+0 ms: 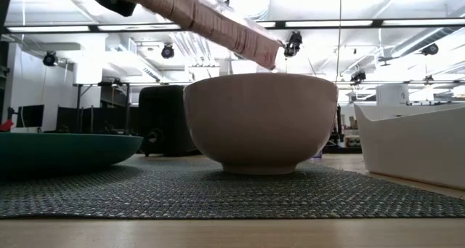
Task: Arrange a breakfast setting
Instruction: Pour the cereal into the white bowl
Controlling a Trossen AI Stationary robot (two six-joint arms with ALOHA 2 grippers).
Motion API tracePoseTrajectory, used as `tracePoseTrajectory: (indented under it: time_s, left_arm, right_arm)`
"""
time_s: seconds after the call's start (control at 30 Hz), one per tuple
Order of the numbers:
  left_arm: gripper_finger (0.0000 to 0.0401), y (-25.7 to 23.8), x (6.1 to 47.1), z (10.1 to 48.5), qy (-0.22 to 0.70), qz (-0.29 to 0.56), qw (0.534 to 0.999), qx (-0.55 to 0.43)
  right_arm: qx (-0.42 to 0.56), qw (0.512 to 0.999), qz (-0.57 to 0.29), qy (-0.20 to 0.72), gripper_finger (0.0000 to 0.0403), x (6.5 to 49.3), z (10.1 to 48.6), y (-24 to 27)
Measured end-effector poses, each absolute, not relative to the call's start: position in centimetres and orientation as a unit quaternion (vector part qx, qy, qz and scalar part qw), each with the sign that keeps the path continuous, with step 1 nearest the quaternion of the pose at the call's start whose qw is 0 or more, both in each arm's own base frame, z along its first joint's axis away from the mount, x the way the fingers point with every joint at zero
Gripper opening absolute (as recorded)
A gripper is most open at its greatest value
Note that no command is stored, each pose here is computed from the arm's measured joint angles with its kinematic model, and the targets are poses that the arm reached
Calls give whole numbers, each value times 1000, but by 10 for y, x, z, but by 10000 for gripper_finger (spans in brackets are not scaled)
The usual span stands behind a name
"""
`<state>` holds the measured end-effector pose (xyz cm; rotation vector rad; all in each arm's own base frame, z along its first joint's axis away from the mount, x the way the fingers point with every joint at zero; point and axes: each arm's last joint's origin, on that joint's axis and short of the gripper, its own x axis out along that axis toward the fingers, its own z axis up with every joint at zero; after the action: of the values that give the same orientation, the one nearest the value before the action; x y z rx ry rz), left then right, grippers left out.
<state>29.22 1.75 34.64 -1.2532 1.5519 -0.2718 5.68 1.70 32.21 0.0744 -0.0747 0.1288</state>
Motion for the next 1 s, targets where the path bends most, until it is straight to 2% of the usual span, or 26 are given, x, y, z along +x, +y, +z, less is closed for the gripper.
tracePoseTrajectory:
  time_s: [0.6, 1.0]
  left_arm:
    - [0, 18, 294, 343, 654, -122, 565, -488]
    - [0, 18, 294, 343, 654, -124, 568, -484]
  right_arm:
    - [36, 997, 64, -37, 22, 57, 322, 17]
    - [37, 997, 64, -37, 22, 57, 322, 17]
